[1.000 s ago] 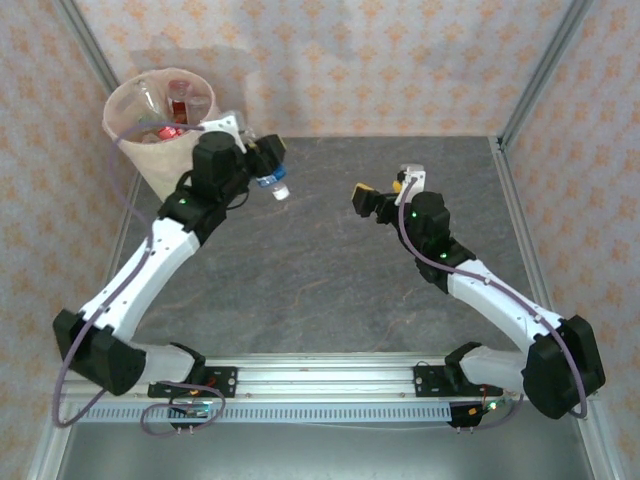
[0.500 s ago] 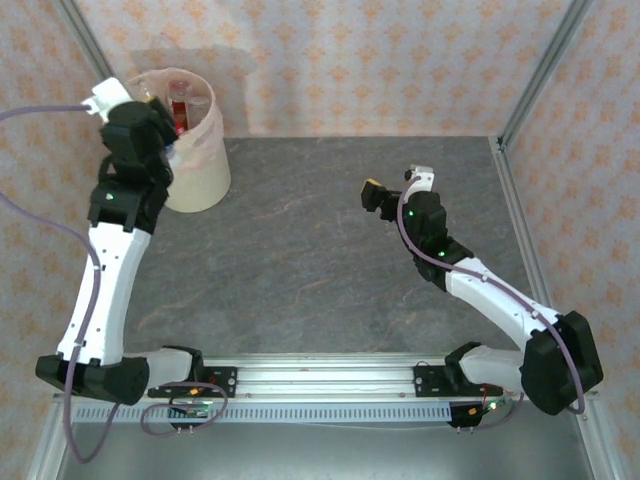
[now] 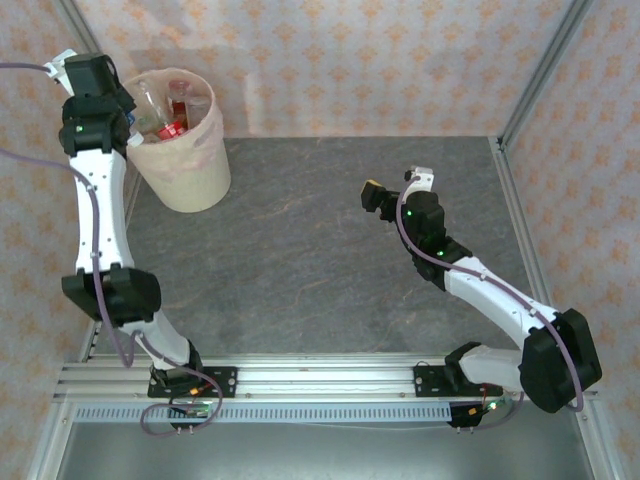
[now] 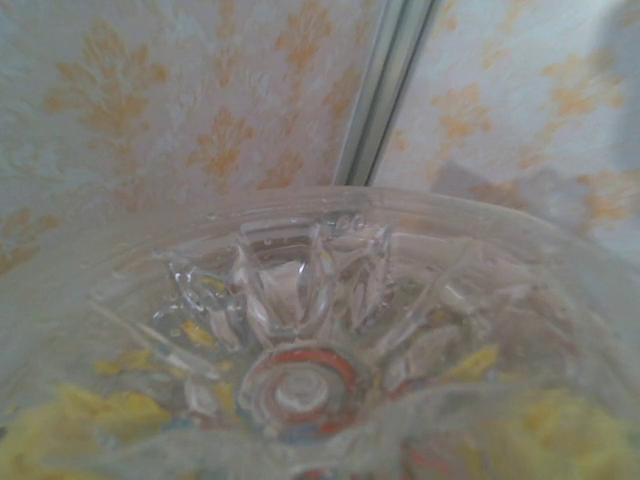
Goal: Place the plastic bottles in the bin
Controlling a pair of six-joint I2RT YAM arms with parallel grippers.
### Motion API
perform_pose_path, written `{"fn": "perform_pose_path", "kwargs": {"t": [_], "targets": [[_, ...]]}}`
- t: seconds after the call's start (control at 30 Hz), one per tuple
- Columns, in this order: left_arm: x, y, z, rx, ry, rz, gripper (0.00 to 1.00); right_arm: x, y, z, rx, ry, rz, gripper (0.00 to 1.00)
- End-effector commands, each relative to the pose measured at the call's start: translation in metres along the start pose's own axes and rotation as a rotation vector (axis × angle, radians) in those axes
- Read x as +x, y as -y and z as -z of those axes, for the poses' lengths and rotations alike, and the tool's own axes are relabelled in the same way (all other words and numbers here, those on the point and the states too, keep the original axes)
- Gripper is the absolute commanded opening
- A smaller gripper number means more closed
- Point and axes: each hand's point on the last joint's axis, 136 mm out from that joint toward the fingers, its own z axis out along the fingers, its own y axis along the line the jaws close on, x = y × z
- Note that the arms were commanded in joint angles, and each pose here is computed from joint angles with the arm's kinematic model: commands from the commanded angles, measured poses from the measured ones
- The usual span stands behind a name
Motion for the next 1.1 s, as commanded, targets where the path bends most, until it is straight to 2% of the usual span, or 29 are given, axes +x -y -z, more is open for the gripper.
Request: {"fn": "perform_pose_path", "kwargs": {"t": [0.0,0.2,0.3,0.47,0.53,0.63,0.7,0.87,0.97,1.07], "targets": [[0.004,0.006,-0.008,0.009,-0.053,-0.047,0.51,-0.006,0.008,0.003,0.033,0.027,-0.016,0.99],[0.015,0.011,-0.042,-0.02,-0.104,-0.152,0.51,-0.001,0.017,0.003,0.071,0.024,-0.003,0.99],[0.014,0.013,-0.052,-0.031,-0.082,-0.158,0.52,-0.001,0.016,0.002,0.071,0.022,-0.005,0.99],[0.028,0.017,-0.072,-0.032,-0.116,-0.164,0.54,0.001,0.017,-0.001,0.078,0.018,0.0,0.99],[0.034,0.02,-0.079,-0.027,-0.131,-0.16,0.61,0.002,0.017,-0.002,0.08,0.014,0.005,0.99],[0.03,0.016,-0.076,-0.056,-0.139,-0.138,0.88,0.002,0.017,-0.003,0.078,0.009,0.006,0.99],[0.018,0.015,-0.067,-0.057,-0.112,-0.116,1.0,0.003,0.017,-0.003,0.079,0.008,0.005,0.99],[0.001,0.033,-0.042,0.068,-0.095,-0.057,1.0,0.006,0.019,-0.004,0.082,0.004,-0.003,0.99],[0.007,0.041,-0.036,0.127,-0.132,-0.032,1.0,0.009,0.018,-0.005,0.077,-0.003,-0.008,0.99],[0.019,0.042,-0.042,0.13,-0.168,-0.021,1.0,0.009,0.019,-0.005,0.078,-0.003,-0.004,0.99]]}}
